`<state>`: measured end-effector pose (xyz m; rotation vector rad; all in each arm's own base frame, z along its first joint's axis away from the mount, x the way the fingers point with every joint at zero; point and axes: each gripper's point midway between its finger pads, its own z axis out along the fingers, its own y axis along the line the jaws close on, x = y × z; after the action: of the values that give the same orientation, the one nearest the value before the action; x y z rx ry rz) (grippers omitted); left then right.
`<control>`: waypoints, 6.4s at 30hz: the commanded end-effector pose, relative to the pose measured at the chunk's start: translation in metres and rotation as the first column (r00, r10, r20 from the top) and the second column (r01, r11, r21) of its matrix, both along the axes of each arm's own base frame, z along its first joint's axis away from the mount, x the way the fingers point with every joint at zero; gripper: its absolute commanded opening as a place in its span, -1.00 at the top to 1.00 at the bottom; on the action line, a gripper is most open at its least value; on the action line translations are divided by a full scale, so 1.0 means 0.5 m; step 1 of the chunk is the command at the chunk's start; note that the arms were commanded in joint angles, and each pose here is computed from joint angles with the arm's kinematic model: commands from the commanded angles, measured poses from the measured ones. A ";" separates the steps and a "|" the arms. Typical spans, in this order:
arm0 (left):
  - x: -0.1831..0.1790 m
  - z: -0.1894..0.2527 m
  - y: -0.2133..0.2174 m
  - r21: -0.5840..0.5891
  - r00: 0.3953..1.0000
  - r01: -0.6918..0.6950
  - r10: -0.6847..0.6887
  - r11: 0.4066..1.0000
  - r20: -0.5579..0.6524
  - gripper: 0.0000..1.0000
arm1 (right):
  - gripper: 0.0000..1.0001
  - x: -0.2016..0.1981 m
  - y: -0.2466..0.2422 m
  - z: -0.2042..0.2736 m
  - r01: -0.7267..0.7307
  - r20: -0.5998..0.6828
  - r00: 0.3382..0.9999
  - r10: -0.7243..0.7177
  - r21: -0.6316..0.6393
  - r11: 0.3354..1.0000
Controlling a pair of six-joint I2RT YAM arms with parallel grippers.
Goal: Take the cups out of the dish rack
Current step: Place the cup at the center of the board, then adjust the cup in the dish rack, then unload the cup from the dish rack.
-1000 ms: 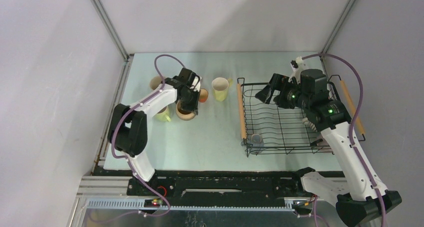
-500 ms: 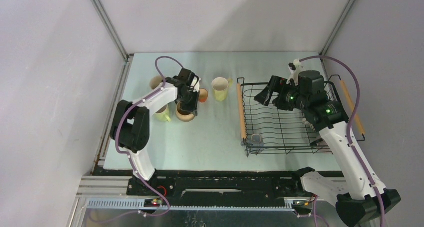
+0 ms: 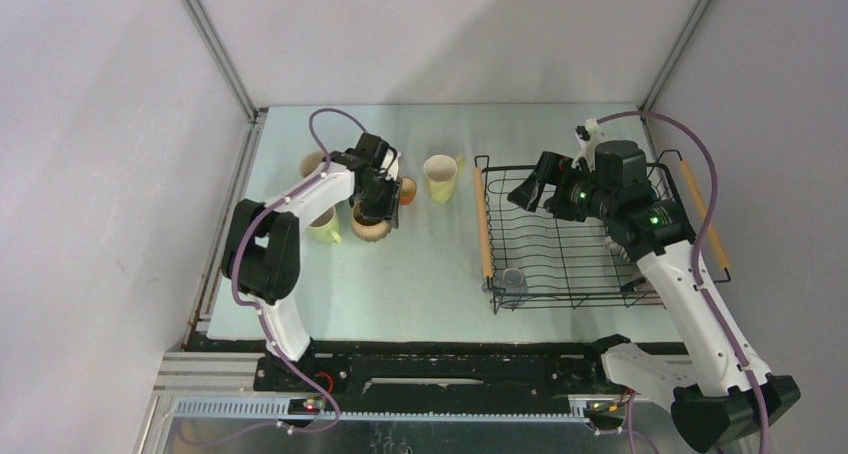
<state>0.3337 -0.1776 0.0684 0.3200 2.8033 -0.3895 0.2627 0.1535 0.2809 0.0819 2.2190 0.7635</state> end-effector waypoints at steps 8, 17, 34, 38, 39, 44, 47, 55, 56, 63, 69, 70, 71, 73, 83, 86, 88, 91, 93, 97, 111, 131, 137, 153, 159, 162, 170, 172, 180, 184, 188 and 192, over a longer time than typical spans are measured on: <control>0.040 0.107 -0.021 -0.069 0.989 0.016 -0.006 0.998 0.148 -0.24 | -0.99 0.005 0.009 -0.002 -0.002 -0.002 1.000 0.002 0.005 1.000; 0.018 0.169 -0.043 -0.103 0.973 0.050 -0.025 0.993 0.228 -1.00 | -0.99 0.003 0.010 -0.029 0.022 -0.054 0.998 -0.023 -0.024 0.999; -0.048 0.321 -0.023 -0.194 0.887 0.062 0.035 0.979 0.460 -1.00 | -0.95 -0.041 -0.029 -0.140 0.073 -0.236 0.962 -0.136 -0.256 0.964; -0.064 0.329 -0.010 -0.197 0.872 0.058 0.047 0.979 0.487 -1.00 | -0.91 -0.055 -0.037 -0.165 0.060 -0.279 0.948 -0.153 -0.315 0.947; -0.069 0.331 -0.009 -0.203 0.869 0.062 0.047 0.977 0.492 -1.00 | -0.90 -0.061 -0.037 -0.171 0.053 -0.290 0.945 -0.154 -0.327 0.943; -0.087 0.336 -0.009 -0.226 0.862 0.084 0.043 0.971 0.504 -1.00 | -0.73 -0.085 -0.033 -0.193 0.004 -0.338 0.931 -0.139 -0.370 0.929; -0.095 0.339 -0.014 -0.235 0.863 0.101 0.033 0.967 0.504 -1.00 | -0.64 -0.094 -0.025 -0.206 -0.019 -0.360 0.923 -0.135 -0.393 0.919; -0.108 0.331 -0.019 -0.254 0.866 0.122 0.022 0.960 0.500 -1.00 | -0.57 -0.105 0.004 -0.254 -0.072 -0.410 0.903 -0.132 -0.446 0.892; -0.109 0.329 -0.018 -0.251 0.866 0.121 0.021 0.960 0.499 -1.00 | -0.56 -0.106 0.008 -0.260 -0.075 -0.415 0.900 -0.132 -0.447 0.892; -0.111 0.319 -0.022 -0.254 0.873 0.128 0.012 0.959 0.488 -1.00 | -0.55 -0.117 0.026 -0.293 -0.097 -0.440 0.888 -0.137 -0.470 0.877; -0.112 0.313 -0.024 -0.255 0.878 0.129 0.009 0.958 0.479 -1.00 | -0.55 -0.126 0.031 -0.305 -0.109 -0.448 0.882 -0.146 -0.495 0.862; -0.111 0.313 -0.024 -0.255 0.878 0.129 0.009 0.958 0.479 -1.00 | -0.55 -0.128 0.032 -0.308 -0.113 -0.450 0.881 -0.145 -0.499 0.859; -0.111 0.312 -0.024 -0.255 0.878 0.129 0.009 0.958 0.479 -1.00 | -0.56 -0.130 0.033 -0.310 -0.116 -0.452 0.880 -0.145 -0.501 0.857; -0.111 0.311 -0.025 -0.255 0.879 0.130 0.008 0.958 0.477 -1.00 | -0.55 -0.137 0.033 -0.316 -0.122 -0.458 0.877 -0.144 -0.503 0.856; -0.110 0.299 -0.030 -0.255 0.887 0.132 0.000 0.958 0.461 -1.00 | -0.44 -0.155 0.032 -0.319 -0.128 -0.459 0.879 -0.124 -0.481 0.868; -0.109 0.296 -0.030 -0.253 0.889 0.130 0.000 0.959 0.457 -1.00 | -0.38 -0.157 0.033 -0.322 -0.133 -0.463 0.878 -0.120 -0.476 0.869; -0.109 0.294 -0.031 -0.252 0.891 0.130 -0.002 0.959 0.454 -1.00 | -0.38 -0.158 0.034 -0.325 -0.137 -0.466 0.877 -0.116 -0.475 0.869; -0.108 0.290 -0.031 -0.249 0.892 0.128 -0.003 0.960 0.451 -1.00 | -0.33 -0.158 0.036 -0.330 -0.140 -0.469 0.876 -0.114 -0.473 0.870; -0.108 0.289 -0.031 -0.247 0.893 0.128 -0.003 0.961 0.450 -1.00 | -0.24 -0.159 0.038 -0.332 -0.145 -0.473 0.874 -0.111 -0.472 0.870; -0.109 0.286 -0.032 -0.243 0.894 0.127 -0.005 0.962 0.448 -1.00 | -0.16 -0.158 0.037 -0.334 -0.145 -0.471 0.875 -0.114 -0.478 0.866; -0.110 0.281 -0.036 -0.240 0.897 0.132 -0.012 0.962 0.443 -1.00 | 0.44 -0.125 0.001 -0.276 -0.021 -0.361 0.916 -0.174 -0.478 0.878; -0.111 0.274 -0.039 -0.233 0.899 0.132 -0.018 0.963 0.437 -1.00 | 0.48 -0.062 -0.057 -0.245 0.101 -0.271 0.925 -0.268 -0.505 0.857; -0.111 0.271 -0.040 -0.228 0.900 0.134 -0.022 0.964 0.434 -1.00 | 0.50 -0.058 -0.050 -0.239 0.104 -0.257 0.931 -0.259 -0.494 0.863; -0.114 0.269 -0.044 -0.227 0.901 0.140 -0.029 0.964 0.433 -1.00 | 0.43 -0.052 -0.058 -0.273 0.111 -0.226 0.925 -0.305 -0.606 0.788; -0.115 0.270 -0.045 -0.226 0.901 0.141 -0.030 0.964 0.434 -1.00 | 0.17 -0.057 -0.051 -0.284 0.084 -0.239 0.926 -0.292 -0.624 0.777; -0.115 0.269 -0.045 -0.225 0.901 0.143 -0.032 0.964 0.433 -1.00 | -0.05 -0.059 -0.046 -0.284 0.075 -0.240 0.929 -0.281 -0.623 0.779; -0.117 0.267 -0.047 -0.223 0.902 0.145 -0.036 0.964 0.431 -1.00 | -0.37 -0.060 -0.038 -0.281 0.051 -0.241 0.938 -0.248 -0.612 0.789; -0.117 0.266 -0.048 -0.222 0.902 0.146 -0.038 0.964 0.430 -1.00 | -0.41 -0.062 -0.034 -0.281 0.043 -0.242 0.942 -0.233 -0.602 0.798; -0.118 0.265 -0.049 -0.220 0.903 0.150 -0.042 0.964 0.428 -1.00 | -0.65 -0.070 -0.027 -0.272 -0.005 -0.235 0.959 -0.161 -0.577 0.817; -0.119 0.264 -0.051 -0.220 0.903 0.151 -0.045 0.964 0.427 -1.00 | -0.70 -0.074 -0.023 -0.270 -0.021 -0.236 0.962 -0.136 -0.563 0.826; -0.119 0.264 -0.051 -0.219 0.903 0.152 -0.045 0.964 0.426 -1.00 | -0.68 -0.069 -0.020 -0.266 0.004 -0.243 0.958 -0.154 -0.523 0.852; -0.120 0.263 -0.051 -0.216 0.904 0.152 -0.047 0.965 0.426 -1.00 | -0.66 -0.063 -0.021 -0.256 0.061 -0.241 0.950 -0.199 -0.481 0.874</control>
<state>0.2745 -0.2026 0.2110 0.4392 2.2840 -0.6139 0.2257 0.1408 0.1417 0.0139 2.6318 0.0502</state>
